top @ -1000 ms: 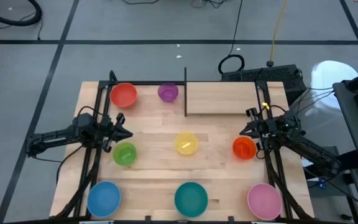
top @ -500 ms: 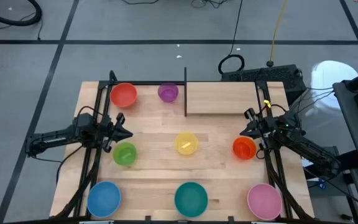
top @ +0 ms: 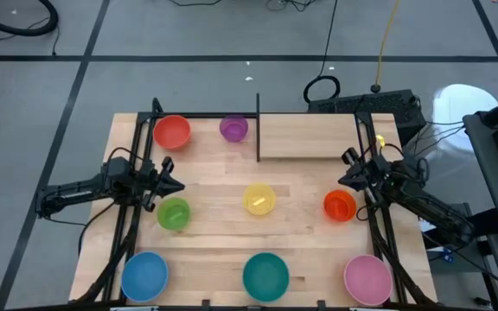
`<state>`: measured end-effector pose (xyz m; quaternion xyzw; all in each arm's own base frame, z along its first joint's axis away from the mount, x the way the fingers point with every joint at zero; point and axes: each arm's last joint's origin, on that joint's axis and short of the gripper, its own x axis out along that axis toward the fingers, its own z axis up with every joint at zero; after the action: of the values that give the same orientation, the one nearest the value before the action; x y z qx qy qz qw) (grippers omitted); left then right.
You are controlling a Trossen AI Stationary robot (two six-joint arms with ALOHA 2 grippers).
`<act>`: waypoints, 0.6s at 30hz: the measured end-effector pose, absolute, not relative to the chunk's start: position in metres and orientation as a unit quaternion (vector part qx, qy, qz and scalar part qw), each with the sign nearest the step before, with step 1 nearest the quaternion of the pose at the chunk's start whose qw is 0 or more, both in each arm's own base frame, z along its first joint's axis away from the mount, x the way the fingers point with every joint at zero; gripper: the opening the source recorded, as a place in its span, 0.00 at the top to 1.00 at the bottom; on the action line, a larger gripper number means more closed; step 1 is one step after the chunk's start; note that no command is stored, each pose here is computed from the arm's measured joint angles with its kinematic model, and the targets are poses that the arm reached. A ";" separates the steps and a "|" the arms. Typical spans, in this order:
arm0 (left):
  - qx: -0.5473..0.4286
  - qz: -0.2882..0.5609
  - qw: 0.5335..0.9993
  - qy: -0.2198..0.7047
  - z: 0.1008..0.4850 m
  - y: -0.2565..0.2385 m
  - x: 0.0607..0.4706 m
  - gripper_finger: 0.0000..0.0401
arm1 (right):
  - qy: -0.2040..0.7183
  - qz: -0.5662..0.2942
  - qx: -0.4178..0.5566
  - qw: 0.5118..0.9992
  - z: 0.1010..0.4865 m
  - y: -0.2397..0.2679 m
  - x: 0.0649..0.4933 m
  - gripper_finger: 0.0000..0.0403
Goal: Place and stack bowls onto a shelf
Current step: Put the small orange bowl on the shelf
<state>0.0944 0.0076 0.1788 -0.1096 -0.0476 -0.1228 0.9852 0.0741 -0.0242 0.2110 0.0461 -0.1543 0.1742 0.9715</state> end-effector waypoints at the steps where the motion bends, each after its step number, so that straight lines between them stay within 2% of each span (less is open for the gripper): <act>1: -0.104 -0.122 0.986 -0.048 0.179 0.008 0.094 0.92 | -0.155 0.171 0.046 0.972 0.211 -0.024 0.074 1.00; 4: -0.080 -0.121 0.988 -0.051 0.179 0.008 0.094 0.92 | -0.157 0.139 0.042 0.977 0.212 -0.027 0.076 1.00; 8: -0.077 -0.121 0.988 -0.052 0.179 0.008 0.094 0.92 | -0.161 0.085 0.007 0.983 0.235 -0.028 0.074 1.00; 18: -0.062 -0.120 0.989 -0.054 0.179 0.008 0.094 0.92 | 0.019 -0.043 -0.002 0.999 0.289 -0.034 0.075 1.00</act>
<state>0.0944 0.0076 0.1788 -0.0616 -0.0537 -0.1200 0.9894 0.0745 -0.0344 0.2888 -0.0016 0.0193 -0.0429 0.9989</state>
